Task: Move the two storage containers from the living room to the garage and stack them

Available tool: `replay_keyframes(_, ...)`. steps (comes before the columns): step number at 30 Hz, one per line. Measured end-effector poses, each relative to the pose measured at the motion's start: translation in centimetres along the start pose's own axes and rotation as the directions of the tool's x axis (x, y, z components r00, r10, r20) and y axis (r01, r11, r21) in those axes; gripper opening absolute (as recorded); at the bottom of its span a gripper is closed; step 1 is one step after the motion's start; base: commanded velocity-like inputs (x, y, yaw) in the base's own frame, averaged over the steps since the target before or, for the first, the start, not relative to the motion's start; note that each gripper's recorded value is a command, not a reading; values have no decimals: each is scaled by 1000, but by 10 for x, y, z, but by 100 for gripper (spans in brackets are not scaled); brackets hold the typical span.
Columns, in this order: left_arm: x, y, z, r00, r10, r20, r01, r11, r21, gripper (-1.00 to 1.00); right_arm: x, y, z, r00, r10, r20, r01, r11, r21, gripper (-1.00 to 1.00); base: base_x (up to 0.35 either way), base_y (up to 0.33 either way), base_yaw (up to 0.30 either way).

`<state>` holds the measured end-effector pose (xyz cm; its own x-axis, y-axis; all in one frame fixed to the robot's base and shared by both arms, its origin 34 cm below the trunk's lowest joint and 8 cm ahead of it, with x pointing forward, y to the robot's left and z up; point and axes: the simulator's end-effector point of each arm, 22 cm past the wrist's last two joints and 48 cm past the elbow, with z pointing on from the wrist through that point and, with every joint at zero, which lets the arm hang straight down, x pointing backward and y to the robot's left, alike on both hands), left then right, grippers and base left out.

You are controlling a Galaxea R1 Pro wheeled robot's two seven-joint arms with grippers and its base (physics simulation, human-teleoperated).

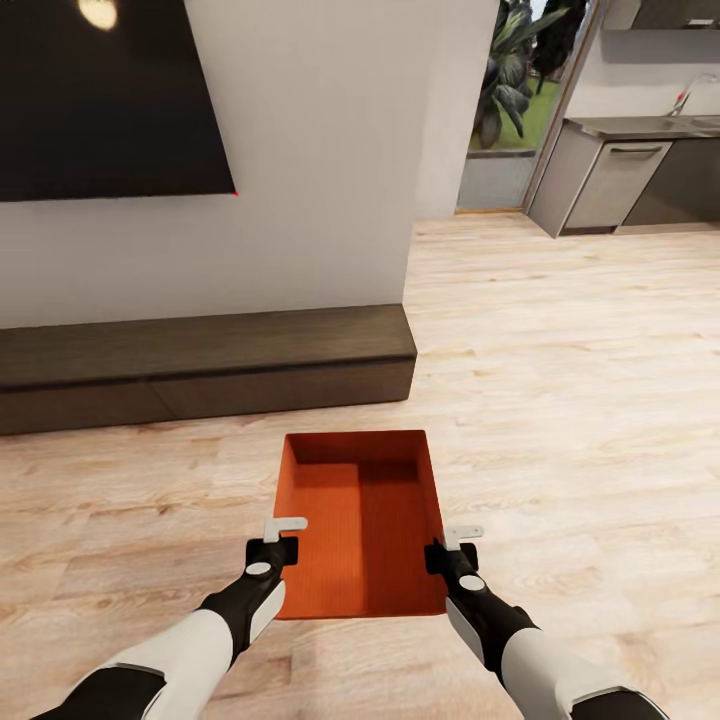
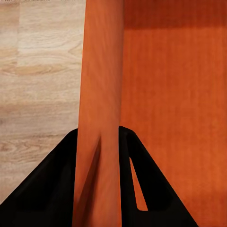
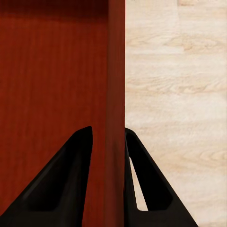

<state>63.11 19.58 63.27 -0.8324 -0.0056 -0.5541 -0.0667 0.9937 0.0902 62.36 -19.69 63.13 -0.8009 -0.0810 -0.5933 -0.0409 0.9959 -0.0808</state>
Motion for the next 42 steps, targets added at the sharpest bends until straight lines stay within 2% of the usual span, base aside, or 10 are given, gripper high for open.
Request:
replay_keyframes(9,-9,3,0,1000,-7,18,7,1000,5,-100,-11,2,-1,1000,-3,18,3,1000,8,-100,0,0,0)
replay_keyframes(12,-8,3,-1,1000,-1,7,1,1000,5,-100,-8,2,-2,1000,1,7,-1,1000,6,-100,0,0,0)
replay_keyframes(42,-37,4,-12,998,-10,64,10,1000,6,-100,-38,-1,-12,998,2,64,-2,1000,11,-100,0,0,0)
